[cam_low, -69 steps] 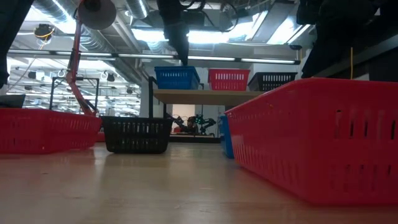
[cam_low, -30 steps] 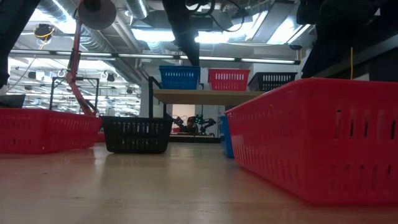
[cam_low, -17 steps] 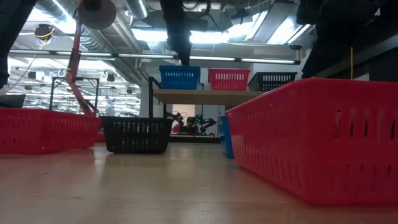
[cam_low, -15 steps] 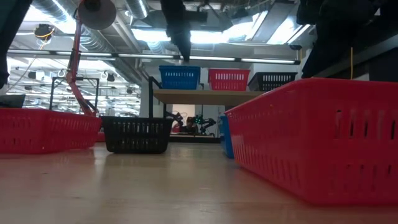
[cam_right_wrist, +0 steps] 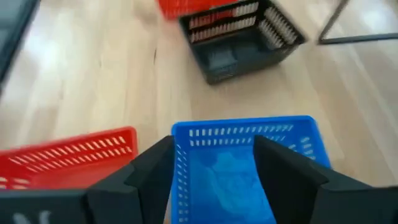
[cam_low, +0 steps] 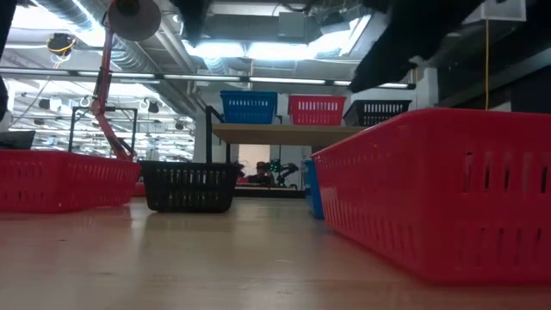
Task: Stack baskets on shelf by color
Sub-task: Stack the right red bin on top of the red bin on the shelf
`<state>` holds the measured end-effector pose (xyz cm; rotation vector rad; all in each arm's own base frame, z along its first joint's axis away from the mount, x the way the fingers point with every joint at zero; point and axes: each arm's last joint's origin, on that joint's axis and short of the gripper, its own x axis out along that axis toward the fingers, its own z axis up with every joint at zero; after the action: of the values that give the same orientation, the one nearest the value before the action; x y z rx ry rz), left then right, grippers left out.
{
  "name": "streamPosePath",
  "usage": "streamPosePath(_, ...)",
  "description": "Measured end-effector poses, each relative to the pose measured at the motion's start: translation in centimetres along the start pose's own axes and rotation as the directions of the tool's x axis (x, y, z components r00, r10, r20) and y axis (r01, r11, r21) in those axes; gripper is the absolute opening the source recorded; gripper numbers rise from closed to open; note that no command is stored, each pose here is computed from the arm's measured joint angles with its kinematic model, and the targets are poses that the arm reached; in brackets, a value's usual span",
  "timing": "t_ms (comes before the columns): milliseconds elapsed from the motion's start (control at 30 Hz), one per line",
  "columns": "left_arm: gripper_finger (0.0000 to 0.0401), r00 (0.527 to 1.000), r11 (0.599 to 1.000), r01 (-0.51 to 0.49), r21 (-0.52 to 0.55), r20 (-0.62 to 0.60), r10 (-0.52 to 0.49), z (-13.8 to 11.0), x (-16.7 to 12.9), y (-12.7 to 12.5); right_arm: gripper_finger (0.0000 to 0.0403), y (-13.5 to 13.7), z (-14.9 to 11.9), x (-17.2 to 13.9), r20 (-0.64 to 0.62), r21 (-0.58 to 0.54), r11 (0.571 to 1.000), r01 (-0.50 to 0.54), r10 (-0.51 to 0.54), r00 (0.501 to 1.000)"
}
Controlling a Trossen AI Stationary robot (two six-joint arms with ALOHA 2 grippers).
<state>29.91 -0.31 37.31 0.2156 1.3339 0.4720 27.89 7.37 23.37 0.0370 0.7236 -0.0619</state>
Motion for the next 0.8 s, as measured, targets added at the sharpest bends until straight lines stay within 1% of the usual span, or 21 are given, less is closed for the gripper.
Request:
streamPosePath(67,0.0089,0.999,1.000,0.026,-0.016,0.033,-0.026,0.0,-0.4,-0.9,0.0217,0.4,0.8,1.5,-0.082,-0.066,0.998,0.018,-0.024,0.996)
streamPosePath(167,0.0089,0.995,0.997,0.070,0.016,0.065,-0.071,-1.0,-2.0,-1.8,0.0217,1.1,2.2,3.4,-0.215,-0.171,0.985,0.028,-0.065,0.975)
streamPosePath(233,0.0089,0.995,0.997,0.069,0.027,0.075,-0.071,-1.5,-2.6,-2.4,0.0217,1.6,3.1,4.3,-0.296,-0.228,0.974,0.021,-0.090,0.951)
streamPosePath(300,0.0089,0.993,0.999,0.041,0.012,0.112,-0.042,-1.7,-3.0,-3.0,0.0217,1.9,3.8,5.1,-0.358,-0.256,0.966,0.011,-0.106,0.928)
streamPosePath(400,0.0089,0.990,1.000,0.000,0.015,0.140,-0.002,-2.2,-3.8,-3.2,0.0217,2.5,4.1,6.1,-0.432,-0.228,0.973,-0.047,-0.058,0.900)
streamPosePath(467,0.0089,0.987,1.000,0.009,0.001,0.160,-0.010,-2.4,-4.1,-3.4,0.0217,2.9,4.1,6.8,-0.444,-0.191,0.977,-0.095,0.000,0.896)
streamPosePath(500,0.0089,0.986,1.000,0.014,-0.001,0.167,-0.014,-2.6,-4.3,-3.3,0.0217,2.9,3.9,7.1,-0.459,-0.176,0.979,-0.099,0.007,0.888)
streamPosePath(633,0.0089,0.983,1.000,0.003,-0.017,0.181,0.000,-2.8,-4.7,-3.3,0.0217,3.0,3.1,8.1,-0.490,-0.161,0.984,-0.069,-0.019,0.871)
streamPosePath(800,0.0089,0.981,1.000,0.003,-0.028,0.194,0.003,-3.2,-5.0,-3.4,0.0217,3.0,2.5,9.1,-0.509,-0.184,0.982,-0.040,-0.060,0.858)
